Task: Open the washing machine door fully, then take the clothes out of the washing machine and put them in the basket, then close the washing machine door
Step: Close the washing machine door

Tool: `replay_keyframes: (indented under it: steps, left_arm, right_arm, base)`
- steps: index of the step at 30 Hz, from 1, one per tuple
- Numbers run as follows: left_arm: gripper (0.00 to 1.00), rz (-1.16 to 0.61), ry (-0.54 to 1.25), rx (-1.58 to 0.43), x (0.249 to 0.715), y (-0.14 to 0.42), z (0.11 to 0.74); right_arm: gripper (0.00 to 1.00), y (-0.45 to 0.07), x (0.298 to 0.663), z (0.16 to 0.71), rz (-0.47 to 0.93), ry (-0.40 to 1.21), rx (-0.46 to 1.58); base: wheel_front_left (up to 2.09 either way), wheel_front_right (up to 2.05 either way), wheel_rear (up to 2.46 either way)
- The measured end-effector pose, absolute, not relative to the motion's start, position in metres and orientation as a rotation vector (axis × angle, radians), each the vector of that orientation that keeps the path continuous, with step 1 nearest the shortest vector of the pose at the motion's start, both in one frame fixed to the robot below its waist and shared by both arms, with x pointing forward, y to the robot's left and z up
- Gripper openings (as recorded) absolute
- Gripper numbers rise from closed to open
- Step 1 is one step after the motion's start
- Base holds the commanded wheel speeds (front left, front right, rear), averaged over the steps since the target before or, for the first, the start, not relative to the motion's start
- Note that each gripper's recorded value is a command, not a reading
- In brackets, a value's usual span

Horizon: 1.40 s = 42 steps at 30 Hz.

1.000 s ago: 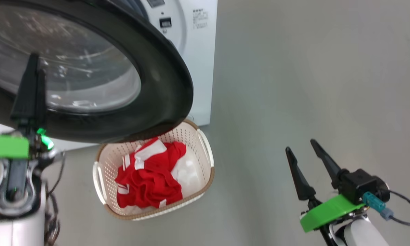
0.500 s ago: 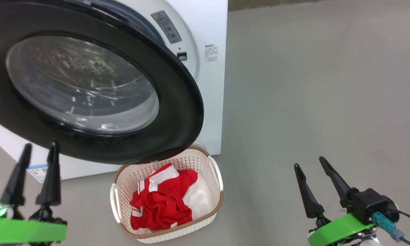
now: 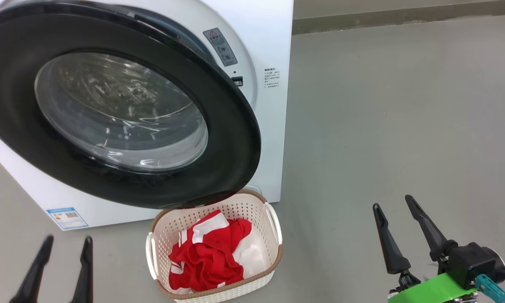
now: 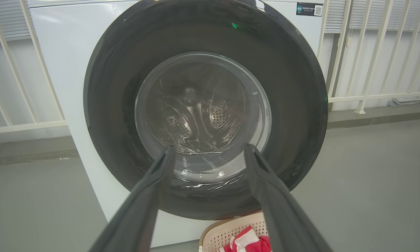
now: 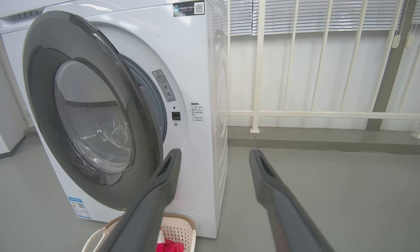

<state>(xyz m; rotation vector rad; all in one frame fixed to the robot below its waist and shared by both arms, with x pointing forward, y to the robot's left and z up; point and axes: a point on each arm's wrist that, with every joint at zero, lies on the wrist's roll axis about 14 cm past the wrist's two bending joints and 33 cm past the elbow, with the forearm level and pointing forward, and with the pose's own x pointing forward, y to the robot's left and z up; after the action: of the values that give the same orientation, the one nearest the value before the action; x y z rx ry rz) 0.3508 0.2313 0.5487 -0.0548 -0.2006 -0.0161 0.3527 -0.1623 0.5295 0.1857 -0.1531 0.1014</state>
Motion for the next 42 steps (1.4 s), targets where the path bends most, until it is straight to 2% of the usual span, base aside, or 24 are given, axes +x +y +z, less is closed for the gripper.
replay_keyframes:
  steps: [9,28,29,30,31,33,42]
  left_arm:
    - [1.00,0.030,-0.117,-0.047,0.328,0.235,0.520]
    - [1.00,0.024,-0.096,-0.052,0.326,0.231,0.513]
    - [1.00,0.024,-0.095,-0.052,0.326,0.230,0.513]
    - [1.00,0.022,-0.094,-0.051,0.326,0.230,0.512]
    - [1.00,0.020,-0.092,-0.051,0.326,0.229,0.512]
    - [1.00,0.014,-0.087,-0.050,0.325,0.227,0.510]
    - [1.00,0.029,-0.071,-0.054,0.317,0.229,0.505]
  right_arm:
    - [1.00,-0.163,0.347,0.535,0.101,-0.171,0.187]
    - [1.00,-0.163,0.343,0.532,0.098,-0.162,0.190]
    - [0.87,-0.162,0.343,0.531,0.099,-0.158,0.191]
    - [0.58,-0.162,0.343,0.529,0.101,-0.154,0.188]
    - [0.46,-0.161,0.344,0.527,0.103,-0.148,0.185]
    - [0.00,-0.157,0.345,0.520,0.114,-0.122,0.169]
    - [0.00,-0.112,0.372,0.508,0.250,-0.069,0.154]
  base:
    - [0.00,0.00,0.00]
    - [0.00,0.00,0.00]
    - [0.00,0.00,0.00]
    - [0.00,0.00,0.00]
    - [0.00,0.00,0.00]
    - [0.00,0.00,0.00]
    - [0.00,0.00,0.00]
